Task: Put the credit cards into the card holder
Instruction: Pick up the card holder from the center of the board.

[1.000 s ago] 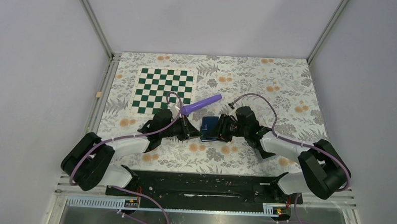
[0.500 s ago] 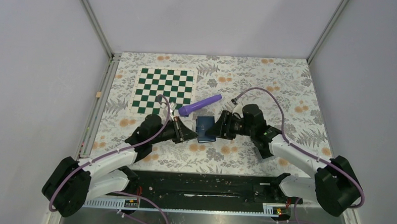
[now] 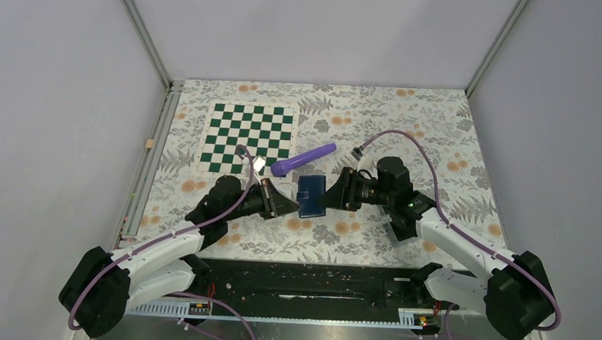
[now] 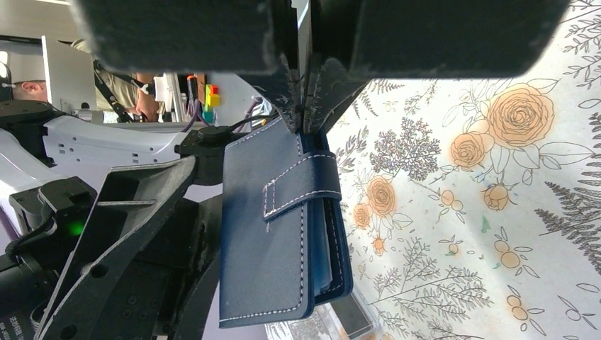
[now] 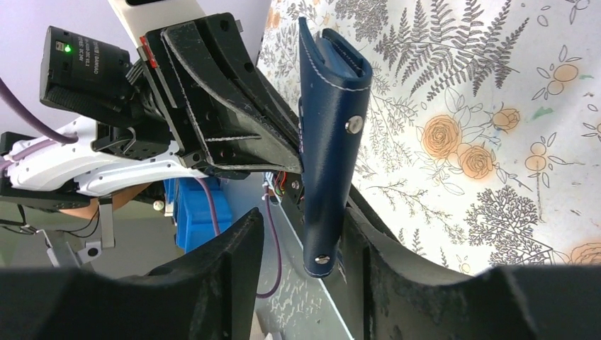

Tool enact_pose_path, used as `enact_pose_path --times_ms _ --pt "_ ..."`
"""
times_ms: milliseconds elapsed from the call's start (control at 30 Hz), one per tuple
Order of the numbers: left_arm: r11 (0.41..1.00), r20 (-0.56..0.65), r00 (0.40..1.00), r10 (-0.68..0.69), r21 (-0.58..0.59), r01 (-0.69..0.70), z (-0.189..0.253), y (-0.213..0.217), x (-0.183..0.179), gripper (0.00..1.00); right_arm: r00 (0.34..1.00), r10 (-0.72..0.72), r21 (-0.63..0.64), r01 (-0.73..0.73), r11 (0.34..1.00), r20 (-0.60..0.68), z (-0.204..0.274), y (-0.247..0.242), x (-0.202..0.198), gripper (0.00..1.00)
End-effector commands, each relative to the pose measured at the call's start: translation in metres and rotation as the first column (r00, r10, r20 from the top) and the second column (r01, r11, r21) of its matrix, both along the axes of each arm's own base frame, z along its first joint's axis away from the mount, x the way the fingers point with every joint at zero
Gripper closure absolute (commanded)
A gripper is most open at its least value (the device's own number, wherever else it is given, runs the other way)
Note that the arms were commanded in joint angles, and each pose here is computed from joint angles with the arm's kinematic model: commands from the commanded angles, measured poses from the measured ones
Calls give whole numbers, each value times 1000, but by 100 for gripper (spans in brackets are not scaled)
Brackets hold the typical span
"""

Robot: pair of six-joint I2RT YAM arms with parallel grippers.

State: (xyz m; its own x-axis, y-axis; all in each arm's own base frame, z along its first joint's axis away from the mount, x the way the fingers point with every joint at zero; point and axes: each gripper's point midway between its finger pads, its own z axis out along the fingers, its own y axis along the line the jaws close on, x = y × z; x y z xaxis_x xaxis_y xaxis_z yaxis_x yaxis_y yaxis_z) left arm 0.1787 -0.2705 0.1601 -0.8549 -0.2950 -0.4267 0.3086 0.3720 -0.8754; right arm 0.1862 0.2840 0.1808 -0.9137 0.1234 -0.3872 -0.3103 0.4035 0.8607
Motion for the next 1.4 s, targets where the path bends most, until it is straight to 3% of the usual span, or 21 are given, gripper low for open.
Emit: enact_pose_path --times_ms 0,167,300,433,467,533,600,733,867,1100,1367 --pt "995 99 994 -48 -80 56 33 -9 -3 100 995 71 85 -77 993 67 34 8 -6 47" --pt "990 120 989 -83 -100 96 44 -15 -7 100 994 84 113 -92 989 72 40 10 -7 34" --pt "987 120 988 -100 -113 114 47 -19 -10 98 992 94 128 -104 986 84 47 11 -8 39" --pt "985 129 985 -114 -118 129 50 -21 -13 92 991 101 128 -112 985 89 51 10 -10 59" --pt "983 136 983 -120 -121 137 52 -22 -14 89 991 104 120 -114 986 88 51 9 -11 68" --pt "983 140 983 -121 -123 138 53 -22 -15 77 989 111 112 -121 986 94 51 8 -14 87" --pt "983 143 983 -118 -126 136 54 -22 -16 61 988 112 94 -122 988 105 50 5 -16 100" --pt "987 156 983 -93 -117 112 58 -18 -16 33 985 94 37 -100 994 144 51 -6 -19 100" --pt "997 198 980 -12 -77 28 65 -4 -10 18 980 37 -53 -27 998 196 50 -23 -19 100" --pt "995 247 964 96 -38 -89 78 19 -7 9 959 22 -103 8 995 283 61 -39 -24 100" --pt "992 305 951 -47 -100 82 103 0 -22 9 951 107 -58 -94 994 289 75 -33 -40 100"
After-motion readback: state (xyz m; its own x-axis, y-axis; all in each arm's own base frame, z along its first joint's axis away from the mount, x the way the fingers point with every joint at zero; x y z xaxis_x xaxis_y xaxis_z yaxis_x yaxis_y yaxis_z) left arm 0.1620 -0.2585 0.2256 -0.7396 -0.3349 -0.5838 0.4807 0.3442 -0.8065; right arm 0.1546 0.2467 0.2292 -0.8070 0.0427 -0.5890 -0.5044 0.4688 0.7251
